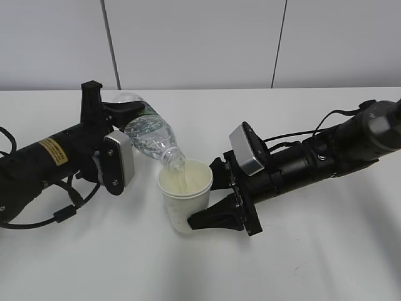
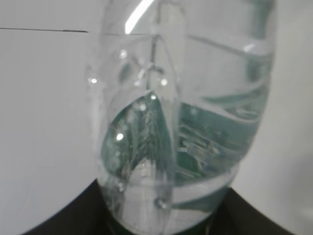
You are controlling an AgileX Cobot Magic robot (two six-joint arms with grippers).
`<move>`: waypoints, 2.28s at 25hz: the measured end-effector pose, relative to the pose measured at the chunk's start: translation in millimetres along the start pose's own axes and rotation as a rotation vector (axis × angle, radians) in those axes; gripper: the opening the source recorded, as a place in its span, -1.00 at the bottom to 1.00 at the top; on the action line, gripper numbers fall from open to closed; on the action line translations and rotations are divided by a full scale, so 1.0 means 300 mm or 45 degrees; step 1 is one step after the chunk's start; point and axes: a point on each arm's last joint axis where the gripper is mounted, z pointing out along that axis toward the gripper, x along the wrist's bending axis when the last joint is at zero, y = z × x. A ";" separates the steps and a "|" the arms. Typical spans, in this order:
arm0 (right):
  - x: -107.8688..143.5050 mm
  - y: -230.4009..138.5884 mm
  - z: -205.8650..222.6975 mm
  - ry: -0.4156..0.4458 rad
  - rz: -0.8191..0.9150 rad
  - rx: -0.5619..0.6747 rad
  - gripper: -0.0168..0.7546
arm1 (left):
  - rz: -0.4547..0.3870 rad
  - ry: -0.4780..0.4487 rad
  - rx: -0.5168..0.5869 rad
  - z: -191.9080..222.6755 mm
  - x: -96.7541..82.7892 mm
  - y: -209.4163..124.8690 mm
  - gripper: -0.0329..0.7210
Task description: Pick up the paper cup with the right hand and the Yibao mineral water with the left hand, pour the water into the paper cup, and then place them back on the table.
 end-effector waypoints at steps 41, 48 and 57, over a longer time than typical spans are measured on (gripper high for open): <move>-0.004 -0.025 -0.001 -0.016 0.007 0.105 0.36 | 0.137 0.056 0.032 0.025 0.034 -0.017 -0.14; -0.004 -0.025 -0.001 -0.016 0.007 0.105 0.36 | 0.134 0.058 0.039 0.025 0.035 -0.018 -0.14; -0.003 -0.026 -0.001 -0.013 0.007 0.108 0.36 | 0.139 0.068 0.040 0.026 0.039 -0.019 -0.14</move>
